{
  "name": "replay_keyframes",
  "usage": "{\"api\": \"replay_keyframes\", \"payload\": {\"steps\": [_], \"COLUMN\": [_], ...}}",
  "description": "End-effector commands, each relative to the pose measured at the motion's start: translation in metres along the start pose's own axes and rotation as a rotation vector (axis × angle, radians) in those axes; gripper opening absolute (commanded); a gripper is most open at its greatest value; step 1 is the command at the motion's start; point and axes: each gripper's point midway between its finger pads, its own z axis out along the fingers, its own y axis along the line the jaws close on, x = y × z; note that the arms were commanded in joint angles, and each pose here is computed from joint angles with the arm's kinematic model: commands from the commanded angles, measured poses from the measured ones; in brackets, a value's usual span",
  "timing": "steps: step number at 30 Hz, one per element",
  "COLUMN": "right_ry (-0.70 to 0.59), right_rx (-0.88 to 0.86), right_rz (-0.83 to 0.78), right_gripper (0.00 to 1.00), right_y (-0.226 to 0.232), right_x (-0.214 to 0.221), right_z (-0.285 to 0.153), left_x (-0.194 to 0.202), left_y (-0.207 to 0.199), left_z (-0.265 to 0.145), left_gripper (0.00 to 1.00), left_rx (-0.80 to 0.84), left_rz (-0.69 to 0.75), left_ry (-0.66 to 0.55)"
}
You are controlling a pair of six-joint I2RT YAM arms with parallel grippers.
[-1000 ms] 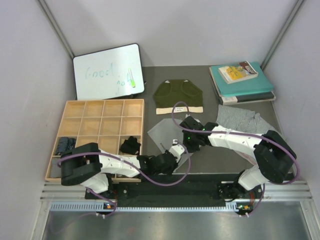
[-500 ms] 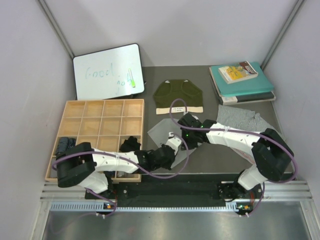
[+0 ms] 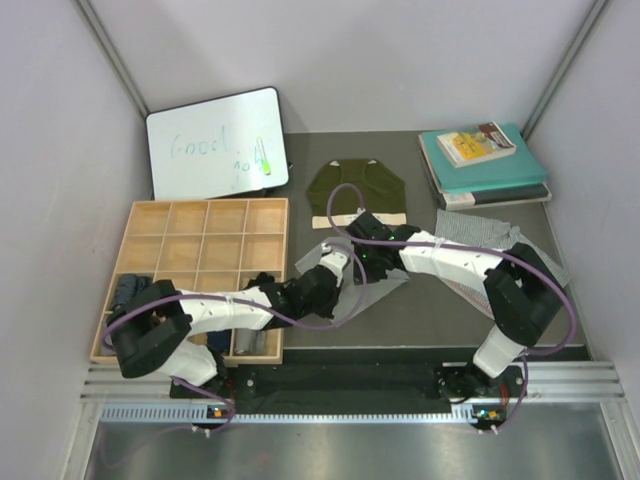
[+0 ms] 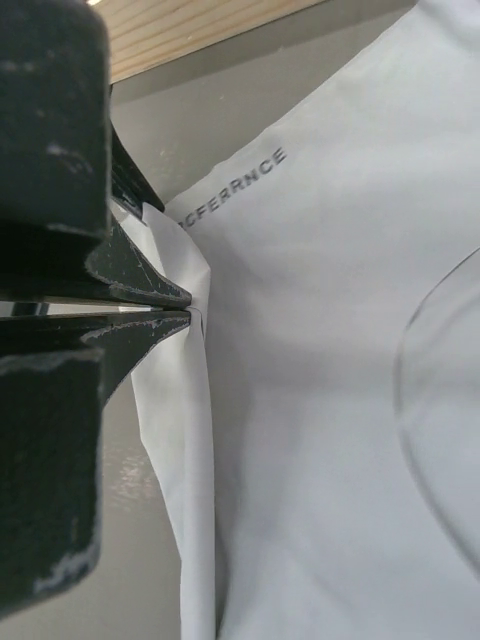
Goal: Roll the underwear
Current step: Fold the underwear at the center of the board.
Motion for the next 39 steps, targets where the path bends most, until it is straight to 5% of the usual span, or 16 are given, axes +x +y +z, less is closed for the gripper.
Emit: {"api": "replay_keyframes", "payload": {"steps": [1,39], "right_ry": [-0.084,-0.07], "right_rx": [-0.022,-0.031], "right_rz": [-0.025,-0.075], "right_gripper": [0.0,0.0], "right_y": [0.016,0.046], "right_x": [-0.037,-0.108], "right_z": [-0.005,0.037], "left_x": [-0.026,-0.054], "left_y": [0.001,0.106], "left_z": [-0.002,0.018], "left_gripper": [0.0,0.0], "left_rx": [0.018,-0.2], "left_rz": [-0.014,-0.034], "left_ry": [-0.031,0.112]}}
